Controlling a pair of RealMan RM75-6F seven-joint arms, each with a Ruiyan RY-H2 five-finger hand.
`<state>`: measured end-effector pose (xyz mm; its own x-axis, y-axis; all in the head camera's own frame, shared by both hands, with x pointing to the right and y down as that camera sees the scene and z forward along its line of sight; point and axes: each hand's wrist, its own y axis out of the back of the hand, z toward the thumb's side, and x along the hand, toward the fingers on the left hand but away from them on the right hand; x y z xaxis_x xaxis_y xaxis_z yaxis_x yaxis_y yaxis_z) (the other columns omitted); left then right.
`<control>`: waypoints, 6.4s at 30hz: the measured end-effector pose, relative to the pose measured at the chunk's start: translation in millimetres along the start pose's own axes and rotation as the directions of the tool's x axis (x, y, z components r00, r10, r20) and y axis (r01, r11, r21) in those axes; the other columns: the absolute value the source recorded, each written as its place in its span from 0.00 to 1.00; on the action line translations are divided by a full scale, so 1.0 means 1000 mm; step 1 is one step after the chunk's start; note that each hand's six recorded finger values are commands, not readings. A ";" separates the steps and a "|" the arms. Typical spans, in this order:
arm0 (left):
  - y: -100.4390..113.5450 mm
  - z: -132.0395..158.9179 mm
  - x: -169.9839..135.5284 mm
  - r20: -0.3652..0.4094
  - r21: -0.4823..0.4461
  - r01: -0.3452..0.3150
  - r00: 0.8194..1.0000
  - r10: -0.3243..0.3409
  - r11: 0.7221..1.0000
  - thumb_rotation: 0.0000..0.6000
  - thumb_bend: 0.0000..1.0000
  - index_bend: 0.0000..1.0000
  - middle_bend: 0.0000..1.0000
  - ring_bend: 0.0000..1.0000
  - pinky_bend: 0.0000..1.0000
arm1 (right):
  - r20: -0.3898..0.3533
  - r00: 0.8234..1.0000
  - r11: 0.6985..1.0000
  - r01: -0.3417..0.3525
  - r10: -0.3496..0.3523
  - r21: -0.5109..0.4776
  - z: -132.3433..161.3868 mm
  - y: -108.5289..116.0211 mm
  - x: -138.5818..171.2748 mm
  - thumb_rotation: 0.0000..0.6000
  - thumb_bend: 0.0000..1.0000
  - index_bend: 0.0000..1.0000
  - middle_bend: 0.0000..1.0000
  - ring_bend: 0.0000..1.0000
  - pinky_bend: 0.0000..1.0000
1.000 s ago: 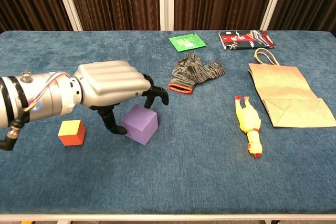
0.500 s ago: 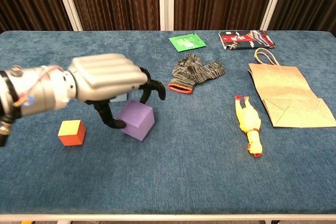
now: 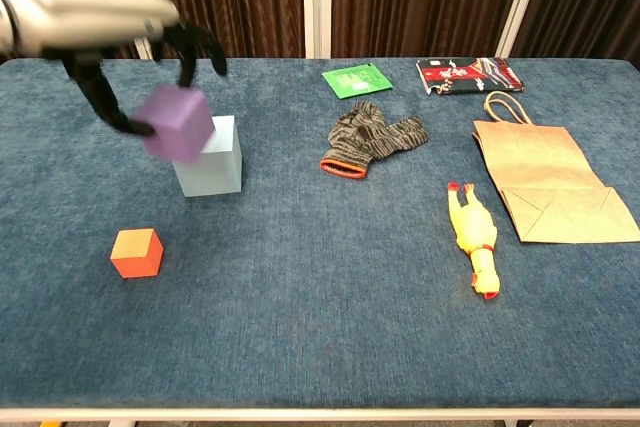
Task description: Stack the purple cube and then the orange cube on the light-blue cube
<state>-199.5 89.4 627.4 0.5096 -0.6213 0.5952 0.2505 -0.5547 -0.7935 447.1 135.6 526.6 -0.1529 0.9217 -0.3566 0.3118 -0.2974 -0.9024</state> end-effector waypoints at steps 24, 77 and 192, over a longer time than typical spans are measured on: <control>0.004 0.007 0.053 -0.244 -0.192 0.066 0.963 -0.113 0.979 1.00 0.27 0.30 0.53 0.28 0.32 | 0.000 1.000 1.000 -0.008 0.008 0.005 0.000 -0.003 -0.001 1.00 0.15 0.02 0.05 0.00 0.00; -0.018 -0.005 0.064 -0.269 -0.146 0.092 0.954 -0.129 0.985 1.00 0.27 0.31 0.54 0.28 0.32 | 0.014 1.000 1.000 -0.021 0.021 0.008 -0.002 -0.005 -0.004 1.00 0.15 0.02 0.06 0.00 0.00; -0.148 0.017 -0.050 -0.178 -0.311 -0.034 0.984 -0.023 0.950 1.00 0.24 0.39 0.55 0.34 0.41 | 0.029 0.998 0.998 -0.054 0.053 0.017 -0.003 -0.013 -0.009 1.00 0.15 0.02 0.06 0.00 0.00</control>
<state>-248.2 211.8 713.2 0.3487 -0.6969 0.6268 -0.0355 -0.6781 -0.7341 447.5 131.8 542.0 -0.1628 0.8970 -0.4109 0.3036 -0.3507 -0.8859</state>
